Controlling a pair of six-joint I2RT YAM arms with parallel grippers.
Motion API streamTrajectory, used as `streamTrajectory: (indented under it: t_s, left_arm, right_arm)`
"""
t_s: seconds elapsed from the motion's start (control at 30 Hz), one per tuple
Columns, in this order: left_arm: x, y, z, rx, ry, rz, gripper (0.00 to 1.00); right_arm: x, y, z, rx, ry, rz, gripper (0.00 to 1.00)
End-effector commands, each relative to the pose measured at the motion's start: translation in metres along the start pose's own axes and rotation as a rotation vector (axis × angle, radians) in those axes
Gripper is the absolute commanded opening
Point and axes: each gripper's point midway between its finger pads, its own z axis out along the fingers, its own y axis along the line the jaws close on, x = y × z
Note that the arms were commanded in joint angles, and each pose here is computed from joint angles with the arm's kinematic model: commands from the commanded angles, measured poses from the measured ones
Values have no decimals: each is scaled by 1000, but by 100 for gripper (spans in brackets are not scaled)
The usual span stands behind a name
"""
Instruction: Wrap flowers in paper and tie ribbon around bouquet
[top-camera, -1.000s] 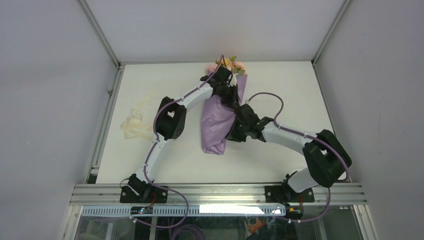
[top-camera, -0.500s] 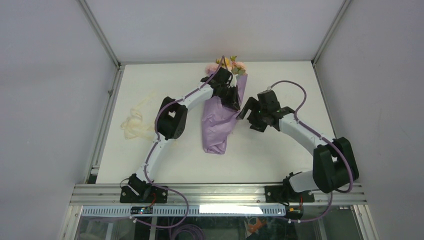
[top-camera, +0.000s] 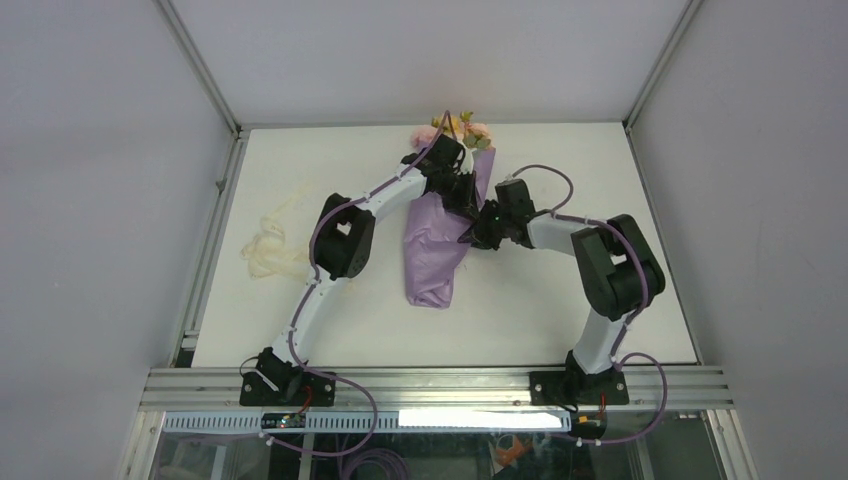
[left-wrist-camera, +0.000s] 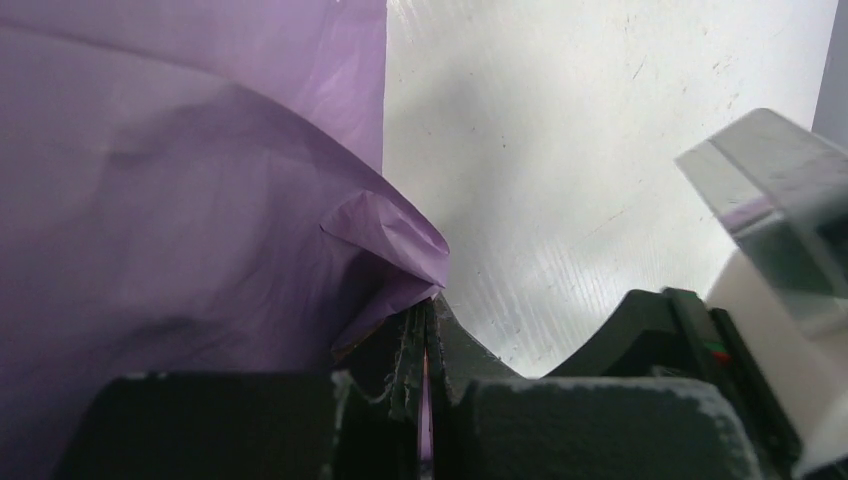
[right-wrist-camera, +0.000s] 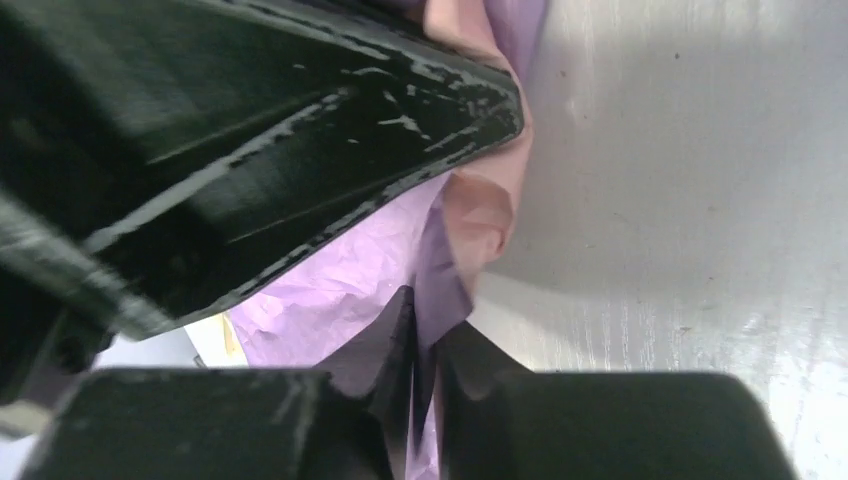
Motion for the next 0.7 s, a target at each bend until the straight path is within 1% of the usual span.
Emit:
streamTrajectory:
  t_s: [0.0,0.03,0.07,0.13,0.17,0.2,0.23,0.27,0.3,0.33,0.37,0.4,0.47,0.5,0.53,0.57,0.67]
  left_arm:
    - [-39,-45,-32,70,-126,144,0]
    - [-42,-50,-37,75,-136,163,0]
    - [-47,-58,-46,86,-150,189,9]
    - [-54,-76,-67,113,-176,250,41]
    - [-56,-87,-82,131,-187,296,53]
    - [-56,-98,-98,148,-195,363,62]
    - [-54,-110,-116,166,-198,424,67]
    - [-48,-118,-132,178,-192,483,69]
    - [-37,-122,-146,186,-172,530,70]
    - [-24,-122,-158,184,-147,579,66]
    - [-11,-124,-171,186,-127,617,59]
    - [9,-115,-174,174,-66,633,50]
    - [42,-94,-170,142,40,655,31]
    - [59,-85,-166,132,94,675,25]
    - [75,-78,-162,127,147,698,22]
    - [93,-76,-156,123,199,729,20]
    - [126,-57,-133,66,304,841,21]
  right_arm:
    - [-5,17,1,-84,-7,-17,3]
    - [-3,9,0,-60,-8,-8,0]
    - [-2,3,-1,-36,-9,-5,0]
    - [2,-10,-3,15,-8,-9,0]
    - [2,-14,-5,31,-11,-14,0]
    - [3,-18,-5,40,-11,-17,0]
    - [3,-20,-5,43,-10,-16,0]
    - [2,-23,-6,45,-10,-11,0]
    - [2,-24,-6,43,-9,-7,0]
    - [0,-24,-6,36,-15,-5,0]
    - [0,-24,-5,33,-14,-2,0]
    - [0,-24,-4,30,-12,-1,0]
    - [1,-23,-2,23,-3,4,0]
    - [2,-24,-1,23,6,11,0]
    - [3,-25,1,24,11,14,0]
    - [0,-20,2,4,-2,10,0]
    - [-4,-17,2,-8,-14,11,0]
